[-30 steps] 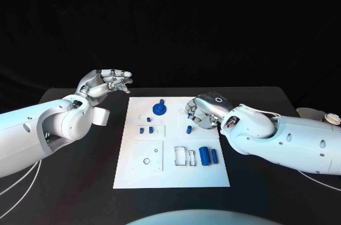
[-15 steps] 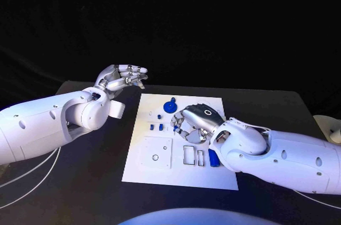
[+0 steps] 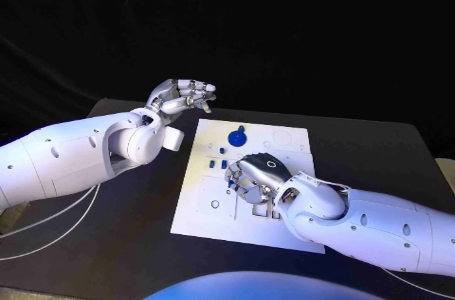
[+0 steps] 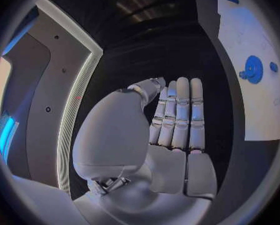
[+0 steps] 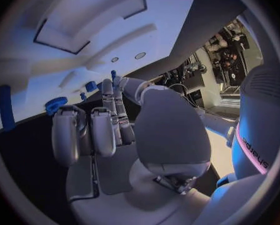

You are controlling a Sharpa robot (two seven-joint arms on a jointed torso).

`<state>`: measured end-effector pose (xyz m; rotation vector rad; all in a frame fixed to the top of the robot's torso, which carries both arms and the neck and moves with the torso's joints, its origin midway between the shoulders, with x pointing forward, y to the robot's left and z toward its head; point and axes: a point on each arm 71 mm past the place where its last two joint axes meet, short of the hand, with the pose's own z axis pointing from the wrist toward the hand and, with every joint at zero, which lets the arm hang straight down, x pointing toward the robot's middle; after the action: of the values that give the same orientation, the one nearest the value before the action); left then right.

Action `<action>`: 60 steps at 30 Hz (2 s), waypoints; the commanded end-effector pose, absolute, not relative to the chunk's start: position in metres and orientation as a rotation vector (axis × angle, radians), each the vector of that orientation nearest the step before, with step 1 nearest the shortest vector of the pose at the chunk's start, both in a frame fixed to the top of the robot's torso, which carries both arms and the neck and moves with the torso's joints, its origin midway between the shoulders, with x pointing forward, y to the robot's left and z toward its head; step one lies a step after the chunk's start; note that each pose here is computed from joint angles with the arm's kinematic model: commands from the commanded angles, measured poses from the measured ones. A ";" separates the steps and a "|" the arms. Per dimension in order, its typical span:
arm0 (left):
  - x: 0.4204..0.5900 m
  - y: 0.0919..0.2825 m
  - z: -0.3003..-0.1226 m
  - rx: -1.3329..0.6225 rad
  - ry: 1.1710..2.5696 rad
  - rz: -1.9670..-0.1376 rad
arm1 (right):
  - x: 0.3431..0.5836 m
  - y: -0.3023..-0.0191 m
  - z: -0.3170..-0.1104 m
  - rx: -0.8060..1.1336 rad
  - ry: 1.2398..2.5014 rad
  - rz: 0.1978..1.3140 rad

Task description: Assemble the parts on the task board

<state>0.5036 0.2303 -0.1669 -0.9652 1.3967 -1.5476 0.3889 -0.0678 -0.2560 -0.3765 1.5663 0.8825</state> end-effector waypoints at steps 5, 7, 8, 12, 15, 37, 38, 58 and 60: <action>0.503 0.226 -0.164 -0.949 1.382 -1.563 | 0.388 -0.067 -0.264 -0.384 1.577 0.887; 0.503 0.226 -0.164 -0.948 1.384 -1.564 | 0.388 -0.067 -0.266 -0.384 1.583 0.884; 0.503 0.226 -0.164 -0.948 1.384 -1.564 | 0.388 -0.067 -0.266 -0.384 1.584 0.883; 0.503 0.226 -0.164 -0.950 1.386 -1.563 | 0.388 -0.068 -0.268 -0.383 1.590 0.882; 0.504 0.226 -0.164 -0.950 1.387 -1.562 | 0.388 -0.068 -0.269 -0.383 1.592 0.883; 0.505 0.228 -0.165 -0.955 1.393 -1.555 | 0.383 -0.066 -0.269 -0.385 1.601 0.901; 0.505 0.228 -0.166 -0.955 1.394 -1.555 | 0.383 -0.067 -0.269 -0.386 1.604 0.899; 0.505 0.228 -0.166 -0.957 1.403 -1.557 | 0.383 -0.058 -0.279 -0.483 1.677 0.833; 0.505 0.228 -0.166 -0.957 1.404 -1.556 | 0.383 -0.057 -0.279 -0.486 1.678 0.831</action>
<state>0.5056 0.2299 -0.1674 -0.9673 1.3990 -1.5409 0.3860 -0.0579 -0.2713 -0.4314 1.6306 0.8647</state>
